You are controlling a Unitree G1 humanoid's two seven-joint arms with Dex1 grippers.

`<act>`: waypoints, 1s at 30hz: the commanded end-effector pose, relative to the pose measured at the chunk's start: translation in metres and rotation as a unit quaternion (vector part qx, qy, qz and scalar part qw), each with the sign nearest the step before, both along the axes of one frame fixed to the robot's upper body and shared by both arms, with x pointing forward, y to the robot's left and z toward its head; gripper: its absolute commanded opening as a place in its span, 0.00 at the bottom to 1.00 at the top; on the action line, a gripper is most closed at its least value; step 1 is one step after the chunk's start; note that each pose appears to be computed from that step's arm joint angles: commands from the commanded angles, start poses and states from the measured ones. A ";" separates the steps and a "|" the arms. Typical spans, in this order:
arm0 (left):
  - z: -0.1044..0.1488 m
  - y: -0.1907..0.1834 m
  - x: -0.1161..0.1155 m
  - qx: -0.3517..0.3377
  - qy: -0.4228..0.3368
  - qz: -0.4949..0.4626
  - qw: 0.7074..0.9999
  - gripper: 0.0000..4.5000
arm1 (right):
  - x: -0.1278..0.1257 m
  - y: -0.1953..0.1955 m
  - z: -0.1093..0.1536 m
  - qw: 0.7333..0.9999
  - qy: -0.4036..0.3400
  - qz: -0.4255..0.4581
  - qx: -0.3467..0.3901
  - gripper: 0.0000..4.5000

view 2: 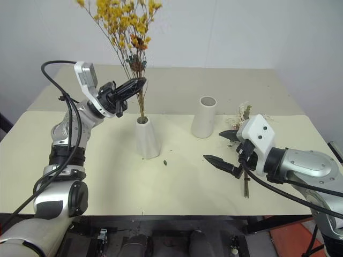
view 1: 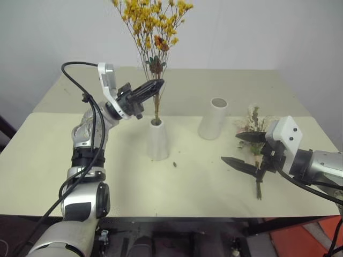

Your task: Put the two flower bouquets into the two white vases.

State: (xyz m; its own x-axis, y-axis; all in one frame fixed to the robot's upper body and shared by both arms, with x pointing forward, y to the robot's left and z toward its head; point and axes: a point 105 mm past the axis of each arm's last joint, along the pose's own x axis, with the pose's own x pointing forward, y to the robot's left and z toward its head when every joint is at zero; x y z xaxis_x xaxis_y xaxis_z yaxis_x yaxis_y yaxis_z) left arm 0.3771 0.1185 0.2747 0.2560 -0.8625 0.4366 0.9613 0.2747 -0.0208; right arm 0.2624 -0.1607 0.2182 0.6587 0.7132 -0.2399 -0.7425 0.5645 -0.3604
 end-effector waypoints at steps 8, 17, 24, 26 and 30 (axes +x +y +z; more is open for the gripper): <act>0.000 0.002 -0.009 -0.001 -0.025 0.004 1.000 0.01 | 0.001 -0.001 0.007 1.000 -0.023 0.002 -0.001 1.00; -0.022 -0.003 -0.007 0.018 -0.024 0.016 0.999 0.01 | 0.001 -0.001 0.009 1.000 -0.027 0.002 0.012 1.00; -0.026 -0.002 -0.013 0.022 -0.029 0.003 0.999 0.16 | 0.000 -0.001 0.008 1.000 -0.026 0.005 0.009 1.00; -0.026 0.000 -0.015 0.024 -0.031 0.002 0.999 0.27 | 0.001 -0.001 0.008 1.000 -0.028 0.004 0.009 1.00; -0.028 0.004 -0.020 0.044 -0.038 0.003 0.998 0.56 | 0.001 -0.001 0.008 1.000 -0.028 0.004 0.008 1.00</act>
